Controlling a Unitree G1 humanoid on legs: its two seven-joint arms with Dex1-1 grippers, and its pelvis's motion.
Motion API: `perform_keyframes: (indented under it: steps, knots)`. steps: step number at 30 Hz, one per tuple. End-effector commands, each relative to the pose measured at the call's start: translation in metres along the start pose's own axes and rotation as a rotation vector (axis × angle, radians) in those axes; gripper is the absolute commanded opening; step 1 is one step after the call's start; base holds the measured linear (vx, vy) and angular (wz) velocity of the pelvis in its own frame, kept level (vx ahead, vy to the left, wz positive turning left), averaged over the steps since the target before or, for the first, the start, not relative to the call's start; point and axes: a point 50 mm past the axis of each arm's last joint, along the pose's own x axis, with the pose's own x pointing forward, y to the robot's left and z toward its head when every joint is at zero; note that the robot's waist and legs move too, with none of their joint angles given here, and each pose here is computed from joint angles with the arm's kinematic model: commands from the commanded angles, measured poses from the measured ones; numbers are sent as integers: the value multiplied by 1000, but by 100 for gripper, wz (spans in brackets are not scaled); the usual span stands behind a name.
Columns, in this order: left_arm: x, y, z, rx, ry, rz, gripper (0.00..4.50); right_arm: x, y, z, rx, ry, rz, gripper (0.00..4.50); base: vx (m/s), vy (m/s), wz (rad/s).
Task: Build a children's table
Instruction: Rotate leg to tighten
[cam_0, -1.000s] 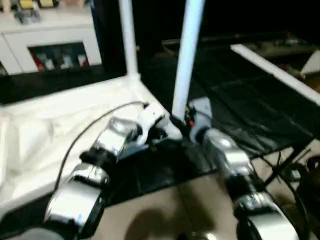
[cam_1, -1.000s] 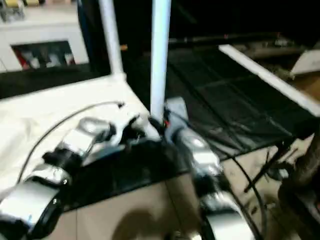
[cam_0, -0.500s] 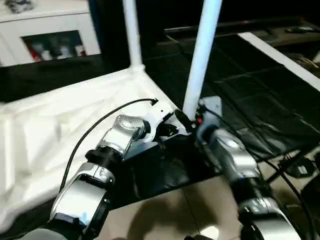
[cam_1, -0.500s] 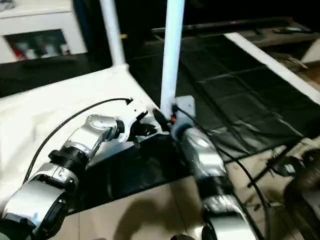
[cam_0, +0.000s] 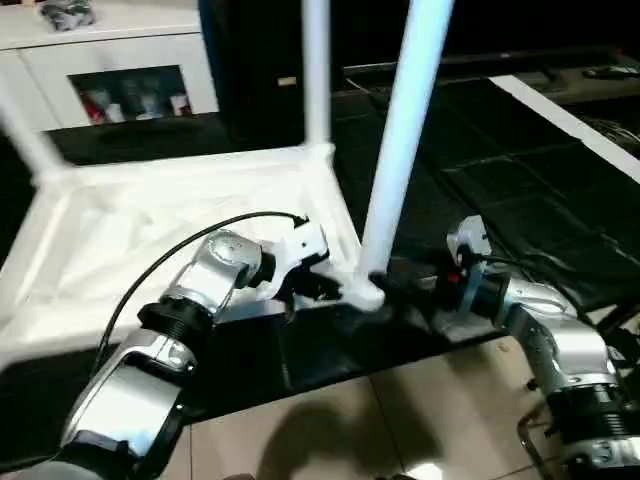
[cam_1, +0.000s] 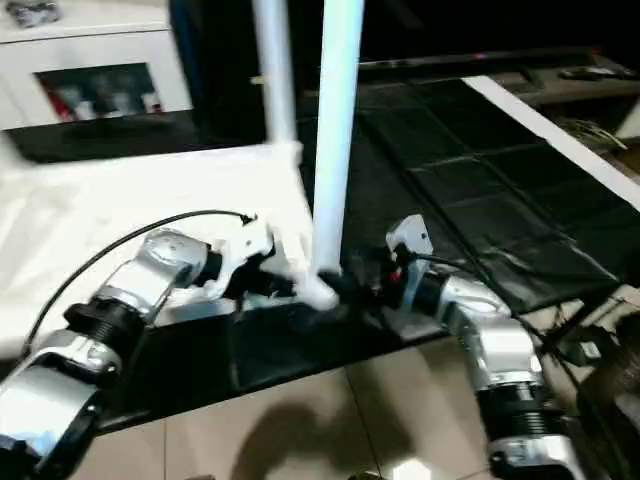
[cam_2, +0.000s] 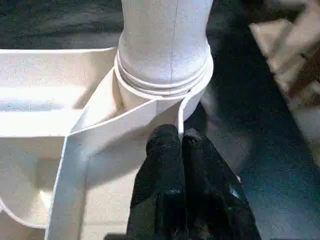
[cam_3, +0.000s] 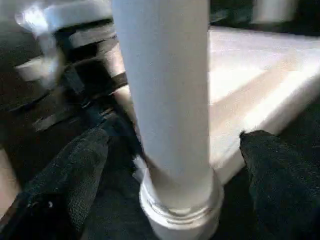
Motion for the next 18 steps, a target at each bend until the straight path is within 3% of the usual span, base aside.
perform_keyframes:
  steps: [1,5,6,10,18]
  knots:
    - [4,-11,-2,58,54,-146,0,-1,5,8,-35,45,126,445,0,0,0]
    - [2,-16,-3,107,89,-232,0,-1,4,9,-50,108,217,445,0,0,0]
    - [2,-18,-3,120,97,-256,0,0,3,9,-52,120,224,419,0,0,0]
    - [2,-25,-3,162,122,-332,0,10,-4,10,-72,136,231,406,0,0,0]
    - [4,-27,0,190,124,-350,0,22,4,12,-59,144,365,332,0,0,0]
